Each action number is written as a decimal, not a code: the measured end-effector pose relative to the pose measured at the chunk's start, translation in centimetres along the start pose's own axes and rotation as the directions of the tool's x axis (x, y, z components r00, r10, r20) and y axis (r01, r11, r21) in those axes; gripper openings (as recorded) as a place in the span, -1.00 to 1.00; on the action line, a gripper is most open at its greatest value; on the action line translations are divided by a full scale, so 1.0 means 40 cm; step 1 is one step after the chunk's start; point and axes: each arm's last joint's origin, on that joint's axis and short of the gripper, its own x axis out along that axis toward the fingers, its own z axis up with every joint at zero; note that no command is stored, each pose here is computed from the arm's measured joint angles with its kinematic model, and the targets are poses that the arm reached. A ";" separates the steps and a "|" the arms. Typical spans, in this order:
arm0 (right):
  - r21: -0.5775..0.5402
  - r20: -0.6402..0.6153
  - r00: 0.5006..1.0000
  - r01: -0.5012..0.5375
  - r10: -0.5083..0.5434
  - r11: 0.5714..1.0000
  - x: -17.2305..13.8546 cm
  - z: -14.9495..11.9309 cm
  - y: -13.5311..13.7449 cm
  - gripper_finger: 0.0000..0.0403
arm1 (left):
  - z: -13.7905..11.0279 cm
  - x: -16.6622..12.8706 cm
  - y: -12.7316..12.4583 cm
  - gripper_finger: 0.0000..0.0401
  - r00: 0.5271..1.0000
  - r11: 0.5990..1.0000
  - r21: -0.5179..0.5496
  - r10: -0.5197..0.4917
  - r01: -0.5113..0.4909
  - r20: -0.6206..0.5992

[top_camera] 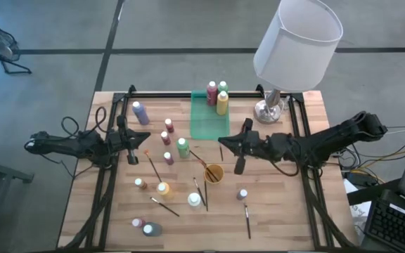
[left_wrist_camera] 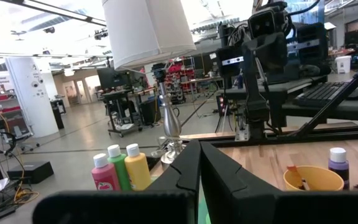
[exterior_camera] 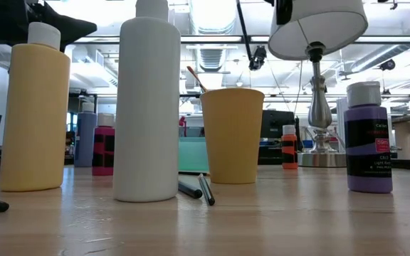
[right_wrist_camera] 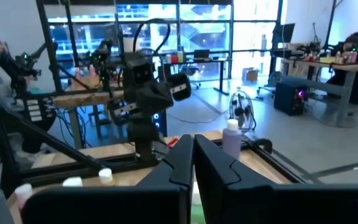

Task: Pick & Place Paint Supplies
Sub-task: Put the silver paintbrush into the yellow cup

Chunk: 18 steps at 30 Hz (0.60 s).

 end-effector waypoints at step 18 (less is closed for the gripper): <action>-0.037 -0.025 0.997 -0.068 0.067 0.997 0.032 -0.074 0.058 -0.96 | 0.000 0.000 0.000 -0.92 1.000 1.000 0.000 0.000 0.000 0.000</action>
